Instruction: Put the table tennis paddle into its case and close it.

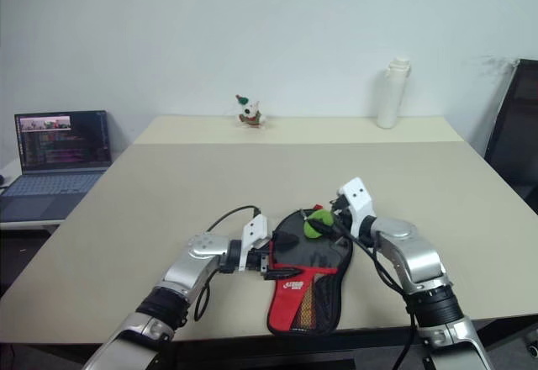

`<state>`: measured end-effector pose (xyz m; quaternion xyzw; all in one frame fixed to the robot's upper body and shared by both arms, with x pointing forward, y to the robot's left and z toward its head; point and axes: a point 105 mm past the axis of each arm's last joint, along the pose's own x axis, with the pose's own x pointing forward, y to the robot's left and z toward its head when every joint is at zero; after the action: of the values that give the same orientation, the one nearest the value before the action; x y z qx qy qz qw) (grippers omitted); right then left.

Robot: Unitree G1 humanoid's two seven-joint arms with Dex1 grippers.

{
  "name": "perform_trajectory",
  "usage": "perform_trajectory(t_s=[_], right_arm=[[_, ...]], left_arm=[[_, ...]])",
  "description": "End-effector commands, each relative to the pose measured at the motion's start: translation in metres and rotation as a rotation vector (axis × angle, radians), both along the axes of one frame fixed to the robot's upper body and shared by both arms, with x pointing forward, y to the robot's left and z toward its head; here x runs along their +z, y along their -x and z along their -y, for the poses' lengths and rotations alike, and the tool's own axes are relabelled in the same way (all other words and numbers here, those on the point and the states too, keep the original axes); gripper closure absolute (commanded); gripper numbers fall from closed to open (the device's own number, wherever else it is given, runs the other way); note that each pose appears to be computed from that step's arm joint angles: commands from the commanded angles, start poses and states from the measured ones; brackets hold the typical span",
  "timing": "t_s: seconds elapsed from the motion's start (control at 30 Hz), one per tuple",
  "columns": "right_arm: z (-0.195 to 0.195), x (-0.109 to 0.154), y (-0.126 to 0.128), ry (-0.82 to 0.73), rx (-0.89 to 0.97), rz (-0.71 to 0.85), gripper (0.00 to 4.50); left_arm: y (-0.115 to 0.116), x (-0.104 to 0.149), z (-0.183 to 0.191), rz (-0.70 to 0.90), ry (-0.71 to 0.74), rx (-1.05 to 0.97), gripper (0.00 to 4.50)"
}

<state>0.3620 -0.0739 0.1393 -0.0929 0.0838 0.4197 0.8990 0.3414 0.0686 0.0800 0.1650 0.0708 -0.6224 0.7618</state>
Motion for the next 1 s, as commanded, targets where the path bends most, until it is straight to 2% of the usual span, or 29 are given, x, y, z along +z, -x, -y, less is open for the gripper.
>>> perform_trajectory(t_s=[0.03,0.3,0.43,0.53,0.8,0.9,0.93,1.0], right_arm=[[-0.004,0.001,-0.001,0.056,0.036,0.065,0.00],[0.002,-0.022,-0.014,0.190,0.014,0.098,0.00],[-0.002,-0.024,-0.021,0.216,-0.001,0.118,0.00],[-0.005,-0.023,-0.025,0.214,-0.015,0.132,0.57],[-0.006,-0.020,-0.031,0.217,-0.052,0.157,3.37],[-0.004,-0.016,-0.035,0.218,-0.068,0.167,4.29],[-0.003,-0.014,-0.037,0.219,-0.072,0.170,4.45],[-0.001,-0.011,-0.040,0.223,-0.078,0.175,4.45]], left_arm=[[0.006,-0.020,-0.003,-0.049,-0.054,0.008,0.02],[0.008,-0.019,-0.004,-0.049,-0.055,0.001,0.02],[0.008,-0.019,-0.003,-0.047,-0.062,-0.006,0.02],[0.009,-0.019,-0.003,-0.048,-0.064,-0.009,0.00],[0.012,-0.022,-0.002,-0.057,-0.066,-0.014,0.00],[0.014,-0.023,-0.002,-0.063,-0.066,-0.016,0.00],[0.014,-0.024,-0.001,-0.066,-0.066,-0.017,0.00],[0.016,-0.025,-0.001,-0.070,-0.066,-0.020,0.00]])
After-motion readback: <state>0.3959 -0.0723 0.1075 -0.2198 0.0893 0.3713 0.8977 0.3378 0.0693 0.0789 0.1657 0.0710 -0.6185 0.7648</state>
